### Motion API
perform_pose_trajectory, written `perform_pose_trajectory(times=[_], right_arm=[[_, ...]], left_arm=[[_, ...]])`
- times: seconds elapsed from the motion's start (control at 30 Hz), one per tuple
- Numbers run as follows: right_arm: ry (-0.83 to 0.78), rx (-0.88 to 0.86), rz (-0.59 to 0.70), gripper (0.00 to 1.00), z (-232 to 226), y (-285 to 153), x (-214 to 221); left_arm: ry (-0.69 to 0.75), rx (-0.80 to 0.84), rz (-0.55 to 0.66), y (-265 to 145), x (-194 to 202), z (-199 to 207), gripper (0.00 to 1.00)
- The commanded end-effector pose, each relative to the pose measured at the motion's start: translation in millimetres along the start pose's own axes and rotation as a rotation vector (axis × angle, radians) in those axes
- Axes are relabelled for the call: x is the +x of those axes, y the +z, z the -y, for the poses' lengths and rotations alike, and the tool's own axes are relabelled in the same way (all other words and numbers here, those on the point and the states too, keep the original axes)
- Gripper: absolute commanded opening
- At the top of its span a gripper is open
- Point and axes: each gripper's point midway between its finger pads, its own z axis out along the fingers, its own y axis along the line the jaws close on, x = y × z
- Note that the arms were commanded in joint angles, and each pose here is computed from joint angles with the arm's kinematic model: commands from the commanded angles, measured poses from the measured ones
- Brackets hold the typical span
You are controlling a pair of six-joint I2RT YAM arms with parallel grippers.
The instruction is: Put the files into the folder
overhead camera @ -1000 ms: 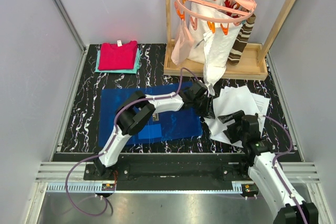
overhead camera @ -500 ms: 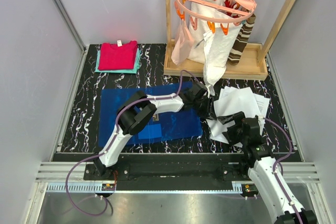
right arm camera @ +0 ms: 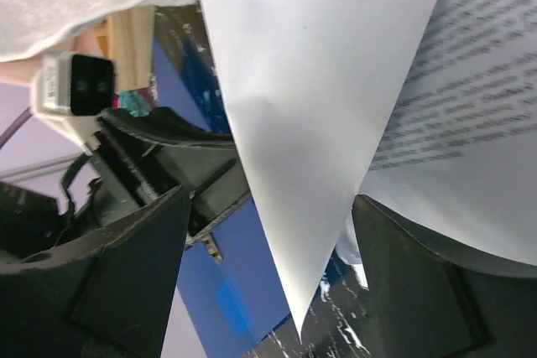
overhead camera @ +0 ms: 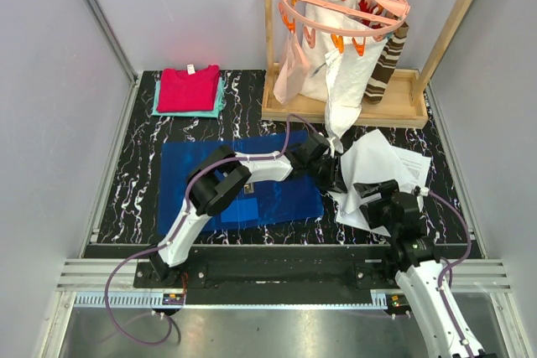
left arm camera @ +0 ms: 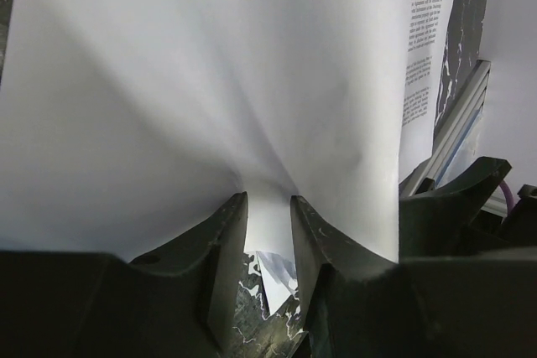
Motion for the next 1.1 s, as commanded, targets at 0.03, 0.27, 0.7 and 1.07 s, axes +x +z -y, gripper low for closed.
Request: perform_pose_trajectory(times=[0.03, 0.27, 0.7, 1.07], right_arm=[[-0.001, 0.104, 0.068, 0.86, 11.6, -4.8, -13.6], [-0.02, 0.068, 0.106, 0.82, 4.1, -8.1, -20.9], [-0.31, 0.16, 0.276, 0.0, -8.9, -17.6, -64.4], [-0.873, -0.188, -0.072, 0.0, -182.9, -46.3, -32.3]], left_arm=[[-0.04, -0.154, -0.11, 5.6, 43.8, -50.1, 0.35], [-0.039, -0.147, -0.112, 6.2, 43.0, -48.2, 0.34], [0.123, -0.073, -0.032, -39.3, 18.8, 11.1, 0.63], [0.272, 0.03, 0.31, -223.1, -21.4, 90.2, 0.85]])
